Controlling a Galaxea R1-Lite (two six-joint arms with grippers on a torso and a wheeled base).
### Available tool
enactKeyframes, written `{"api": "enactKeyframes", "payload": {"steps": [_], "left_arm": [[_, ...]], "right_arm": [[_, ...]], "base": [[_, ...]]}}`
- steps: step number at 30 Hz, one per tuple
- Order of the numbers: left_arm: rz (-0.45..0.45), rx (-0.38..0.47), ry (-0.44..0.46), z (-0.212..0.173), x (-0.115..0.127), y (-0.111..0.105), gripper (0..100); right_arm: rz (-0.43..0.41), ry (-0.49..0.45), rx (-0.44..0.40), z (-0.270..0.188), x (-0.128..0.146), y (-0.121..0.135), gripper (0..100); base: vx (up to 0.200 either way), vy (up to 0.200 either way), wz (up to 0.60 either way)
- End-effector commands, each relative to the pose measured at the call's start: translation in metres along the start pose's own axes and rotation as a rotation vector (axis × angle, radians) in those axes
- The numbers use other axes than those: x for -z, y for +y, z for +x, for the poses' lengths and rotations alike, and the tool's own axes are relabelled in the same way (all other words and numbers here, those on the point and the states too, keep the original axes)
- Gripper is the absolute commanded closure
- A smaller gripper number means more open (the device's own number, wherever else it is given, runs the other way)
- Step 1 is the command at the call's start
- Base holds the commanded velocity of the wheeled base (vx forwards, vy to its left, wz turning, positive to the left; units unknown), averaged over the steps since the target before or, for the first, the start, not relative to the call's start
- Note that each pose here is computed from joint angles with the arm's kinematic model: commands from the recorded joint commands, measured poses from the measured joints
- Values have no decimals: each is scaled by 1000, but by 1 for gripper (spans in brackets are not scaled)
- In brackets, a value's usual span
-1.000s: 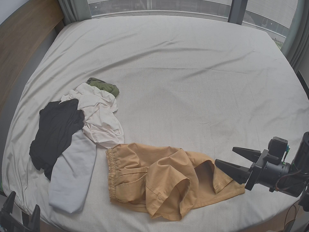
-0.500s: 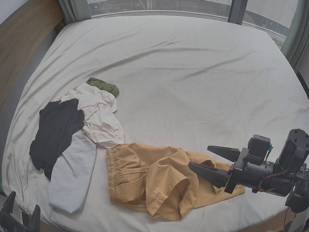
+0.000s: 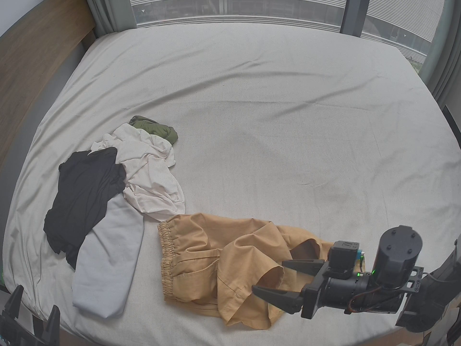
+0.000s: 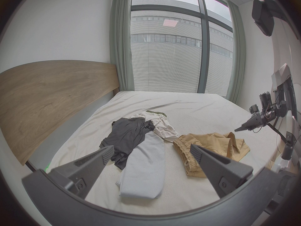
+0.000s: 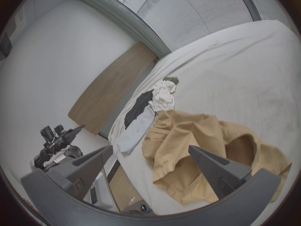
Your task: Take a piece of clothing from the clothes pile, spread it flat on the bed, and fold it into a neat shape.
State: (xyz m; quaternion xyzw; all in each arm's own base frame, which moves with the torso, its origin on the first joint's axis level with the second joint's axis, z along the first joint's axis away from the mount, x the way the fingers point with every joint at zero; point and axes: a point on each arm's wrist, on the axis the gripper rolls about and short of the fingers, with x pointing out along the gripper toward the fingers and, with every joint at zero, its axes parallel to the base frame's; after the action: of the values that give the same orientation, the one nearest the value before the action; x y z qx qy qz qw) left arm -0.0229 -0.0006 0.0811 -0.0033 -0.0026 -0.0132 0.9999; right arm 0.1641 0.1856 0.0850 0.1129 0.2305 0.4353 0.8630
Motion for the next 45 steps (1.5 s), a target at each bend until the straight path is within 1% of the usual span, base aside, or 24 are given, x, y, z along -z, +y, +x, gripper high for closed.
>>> {"api": "enactKeyframes", "payload": {"steps": [1,5,11,12,20,36,37,45], "left_arm": [[-1,0,1,0,5,0,0],[-1,-2,1,0,5,0,0],[-3,0,1,0,5,0,0],[-3,0,1,0,5,0,0],[-3,0,1,0,5,0,0],[-4,0,1,0,5,0,0],[-4,-2,1,0,5,0,0],[-6,-2,1,0,5,0,0]], "right_arm": [[11,68,21,11,14,-6,0],[19,112,43,21,24,-13,0],[19,126,49,30,32,-17,0],[20,136,59,37,36,-22,0],[20,138,61,49,43,-27,0],[17,117,57,74,42,-33,0],[18,114,56,75,42,-33,100],[30,106,55,74,41,-32,100]], "base": [[0,0,0],[0,0,0],[0,0,0],[0,0,0],[0,0,0],[0,0,0],[0,0,0],[0,0,0]]}}
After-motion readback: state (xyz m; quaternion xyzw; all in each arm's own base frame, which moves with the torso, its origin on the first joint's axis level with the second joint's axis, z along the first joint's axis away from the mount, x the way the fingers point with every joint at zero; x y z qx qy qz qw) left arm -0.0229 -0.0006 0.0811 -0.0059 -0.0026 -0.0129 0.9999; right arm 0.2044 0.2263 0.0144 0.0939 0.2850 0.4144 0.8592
